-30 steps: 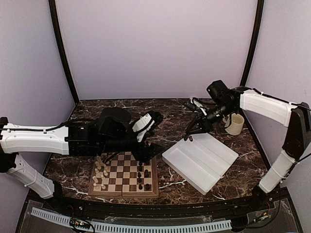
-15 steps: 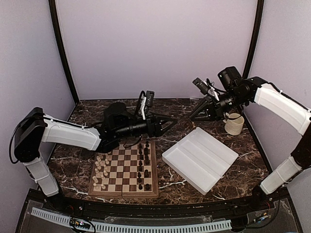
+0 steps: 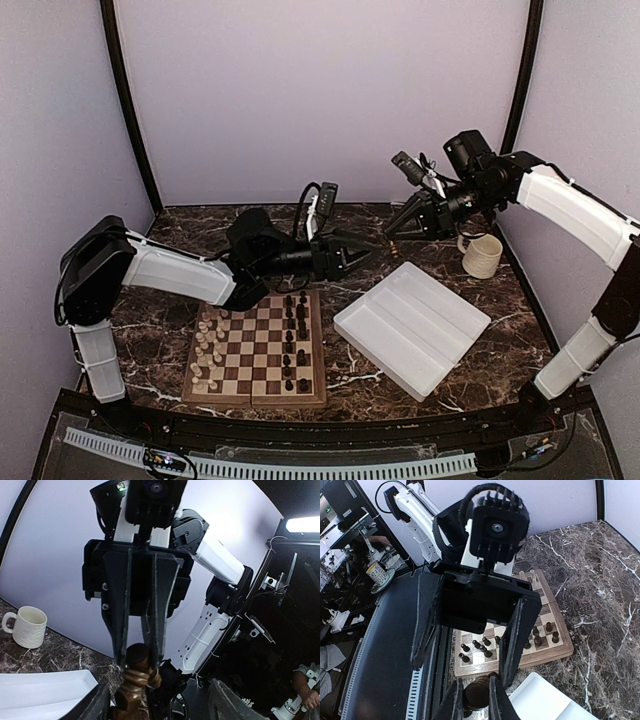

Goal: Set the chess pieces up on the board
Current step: Pick up the knight from the chess pile.

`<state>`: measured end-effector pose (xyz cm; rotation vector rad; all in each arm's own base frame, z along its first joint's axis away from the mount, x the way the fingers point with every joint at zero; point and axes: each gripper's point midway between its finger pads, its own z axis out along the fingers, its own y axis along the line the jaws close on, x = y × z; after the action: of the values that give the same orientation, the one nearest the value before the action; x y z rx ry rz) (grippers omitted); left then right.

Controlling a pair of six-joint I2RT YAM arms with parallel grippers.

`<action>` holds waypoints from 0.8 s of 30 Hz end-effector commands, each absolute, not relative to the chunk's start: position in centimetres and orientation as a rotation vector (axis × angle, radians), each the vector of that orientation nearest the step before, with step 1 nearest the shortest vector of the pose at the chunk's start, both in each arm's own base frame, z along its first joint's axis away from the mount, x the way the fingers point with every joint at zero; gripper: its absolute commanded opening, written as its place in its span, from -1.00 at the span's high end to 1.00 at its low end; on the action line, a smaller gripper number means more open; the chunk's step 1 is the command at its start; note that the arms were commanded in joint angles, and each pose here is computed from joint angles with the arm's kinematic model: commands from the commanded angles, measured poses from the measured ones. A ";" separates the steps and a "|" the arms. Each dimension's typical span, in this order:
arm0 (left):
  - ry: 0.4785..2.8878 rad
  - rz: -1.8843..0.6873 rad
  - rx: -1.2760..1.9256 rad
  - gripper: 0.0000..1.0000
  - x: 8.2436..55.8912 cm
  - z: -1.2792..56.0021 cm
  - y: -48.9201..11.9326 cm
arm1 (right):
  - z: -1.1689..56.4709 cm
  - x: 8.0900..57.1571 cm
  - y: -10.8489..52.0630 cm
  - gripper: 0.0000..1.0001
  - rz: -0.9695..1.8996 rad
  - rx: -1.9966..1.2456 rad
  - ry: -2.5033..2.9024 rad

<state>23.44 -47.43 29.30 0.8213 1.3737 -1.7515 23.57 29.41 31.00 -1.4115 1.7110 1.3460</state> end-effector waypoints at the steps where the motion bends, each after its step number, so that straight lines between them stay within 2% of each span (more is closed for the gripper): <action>1: 1.277 -1.796 0.882 -0.35 22.8 31.1 -47.2 | 32.0 23.9 29.7 0.79 1.337 -1.410 1.680; 12: 1.325 -1.850 0.846 -0.12 24.0 30.2 -47.4 | 32.2 24.3 29.7 0.80 1.310 -1.409 1.678; 22: 1.325 -1.896 0.864 0.43 24.2 30.0 -47.6 | 31.6 24.8 29.7 0.80 1.284 -1.405 1.694; 24: 1.320 -1.900 0.867 0.49 24.2 30.1 -47.6 | 31.5 24.9 29.7 0.80 1.283 -1.404 1.698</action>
<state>24.68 -47.88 27.99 0.8260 1.4144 -1.8777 24.26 29.51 31.10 -1.4071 1.7186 1.3069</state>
